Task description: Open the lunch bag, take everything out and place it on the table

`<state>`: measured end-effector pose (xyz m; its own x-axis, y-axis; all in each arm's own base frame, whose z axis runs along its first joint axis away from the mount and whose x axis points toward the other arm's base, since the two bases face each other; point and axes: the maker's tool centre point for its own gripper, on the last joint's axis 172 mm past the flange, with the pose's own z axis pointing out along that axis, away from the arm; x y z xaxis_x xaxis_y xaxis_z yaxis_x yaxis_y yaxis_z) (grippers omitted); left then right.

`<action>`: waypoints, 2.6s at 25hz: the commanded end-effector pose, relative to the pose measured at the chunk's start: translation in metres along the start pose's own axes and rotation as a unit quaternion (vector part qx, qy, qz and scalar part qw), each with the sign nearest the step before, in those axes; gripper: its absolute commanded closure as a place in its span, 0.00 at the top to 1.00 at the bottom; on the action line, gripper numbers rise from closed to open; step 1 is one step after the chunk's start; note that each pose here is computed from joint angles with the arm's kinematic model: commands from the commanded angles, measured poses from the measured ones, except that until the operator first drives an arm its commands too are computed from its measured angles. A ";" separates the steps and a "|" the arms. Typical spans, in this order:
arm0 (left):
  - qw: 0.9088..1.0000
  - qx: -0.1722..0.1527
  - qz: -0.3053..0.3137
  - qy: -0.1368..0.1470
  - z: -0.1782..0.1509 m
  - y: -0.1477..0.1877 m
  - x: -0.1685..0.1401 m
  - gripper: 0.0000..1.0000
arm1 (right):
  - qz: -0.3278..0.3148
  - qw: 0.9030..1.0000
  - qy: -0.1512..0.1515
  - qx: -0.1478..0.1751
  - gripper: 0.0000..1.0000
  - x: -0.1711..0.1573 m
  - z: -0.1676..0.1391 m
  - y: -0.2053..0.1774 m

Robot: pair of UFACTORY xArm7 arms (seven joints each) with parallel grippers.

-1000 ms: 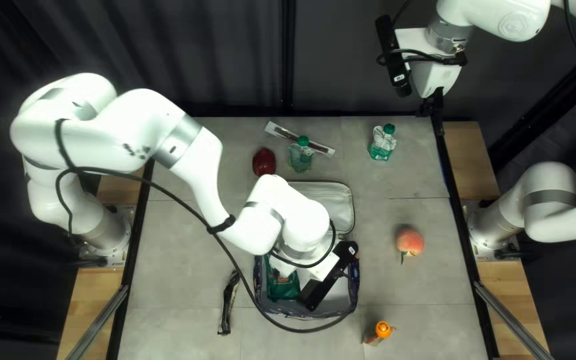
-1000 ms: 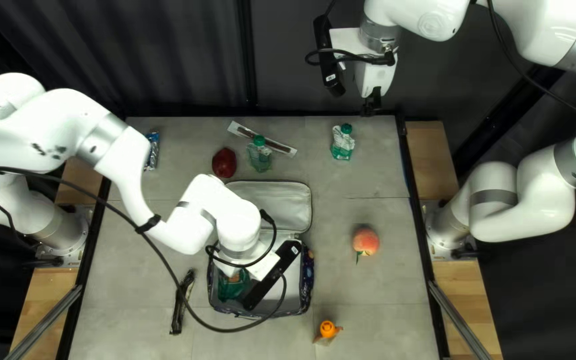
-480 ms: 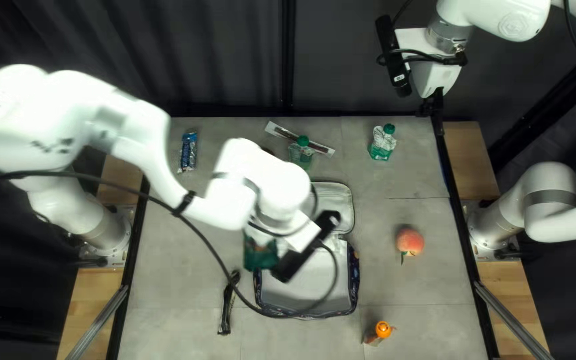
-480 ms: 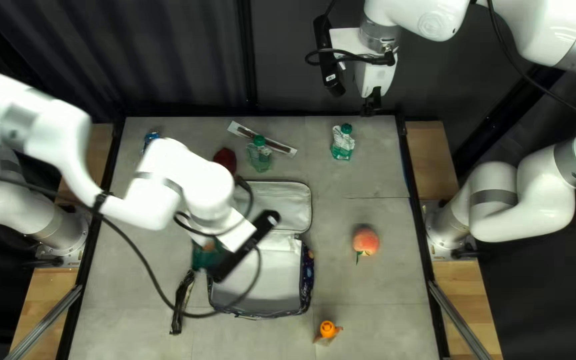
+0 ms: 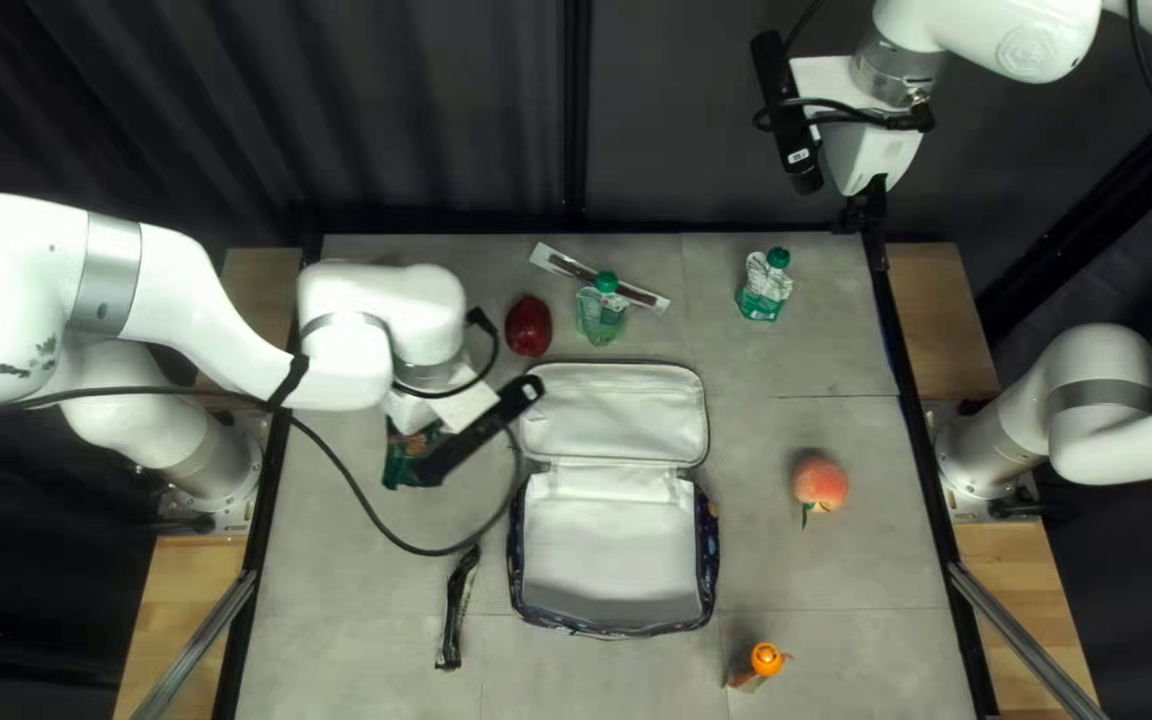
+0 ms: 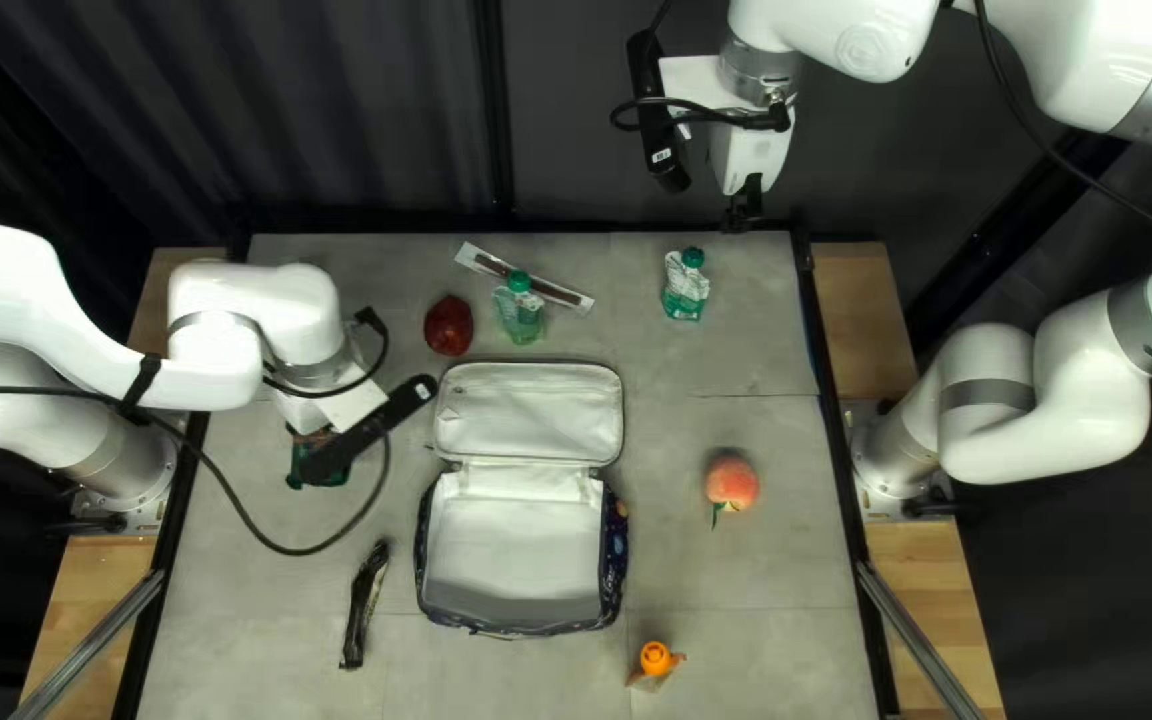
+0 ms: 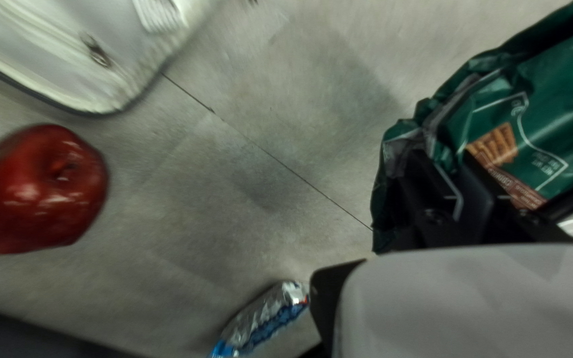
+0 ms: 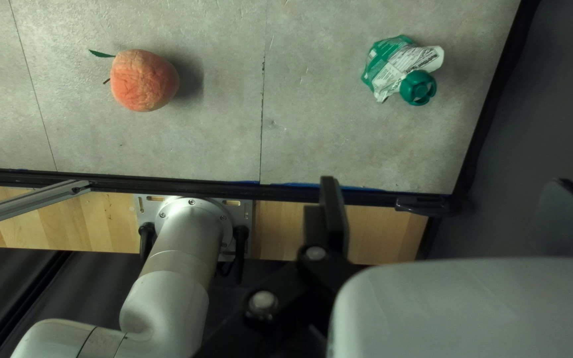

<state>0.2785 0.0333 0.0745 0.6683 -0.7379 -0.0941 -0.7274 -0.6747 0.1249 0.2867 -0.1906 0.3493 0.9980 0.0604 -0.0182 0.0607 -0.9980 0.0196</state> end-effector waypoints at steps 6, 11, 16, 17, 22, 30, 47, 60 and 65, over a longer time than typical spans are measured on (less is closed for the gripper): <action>1.000 -0.015 0.020 -0.011 0.033 0.005 0.014 0.28 | 0.000 1.000 0.000 0.000 1.00 0.000 0.000 0.000; 0.998 -0.034 0.043 -0.033 0.030 0.010 0.020 1.00 | 0.000 1.000 0.000 0.000 1.00 0.000 0.000 0.000; 1.000 -0.024 0.010 -0.016 -0.027 0.000 -0.007 1.00 | 0.000 1.000 0.000 0.000 1.00 0.000 0.000 0.000; 1.000 -0.018 -0.010 -0.006 -0.044 -0.004 -0.016 1.00 | 0.000 1.000 0.000 0.000 1.00 0.000 0.000 0.000; 0.992 0.023 -0.123 0.023 -0.122 -0.011 -0.065 1.00 | 0.000 1.000 0.000 0.000 1.00 0.000 0.000 0.000; 0.955 0.078 -0.283 0.038 -0.204 -0.026 -0.103 1.00 | 0.000 1.000 0.000 0.000 1.00 0.000 0.000 0.000; 0.920 0.061 -0.385 0.038 -0.304 -0.002 -0.165 1.00 | 0.000 1.000 0.000 0.000 1.00 0.000 0.000 0.000; 0.909 0.050 -0.412 0.043 -0.328 0.021 -0.190 1.00 | 0.000 1.000 0.000 0.000 1.00 0.000 0.000 0.000; 0.909 0.050 -0.412 0.043 -0.328 0.021 -0.190 1.00 | 0.000 1.000 0.000 0.000 1.00 0.000 0.000 0.000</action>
<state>0.1872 0.1638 0.4189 0.9991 0.0202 -0.0377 0.0185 -0.9989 -0.0435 0.2867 -0.1906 0.3493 0.9980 0.0604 -0.0182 0.0607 -0.9980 0.0196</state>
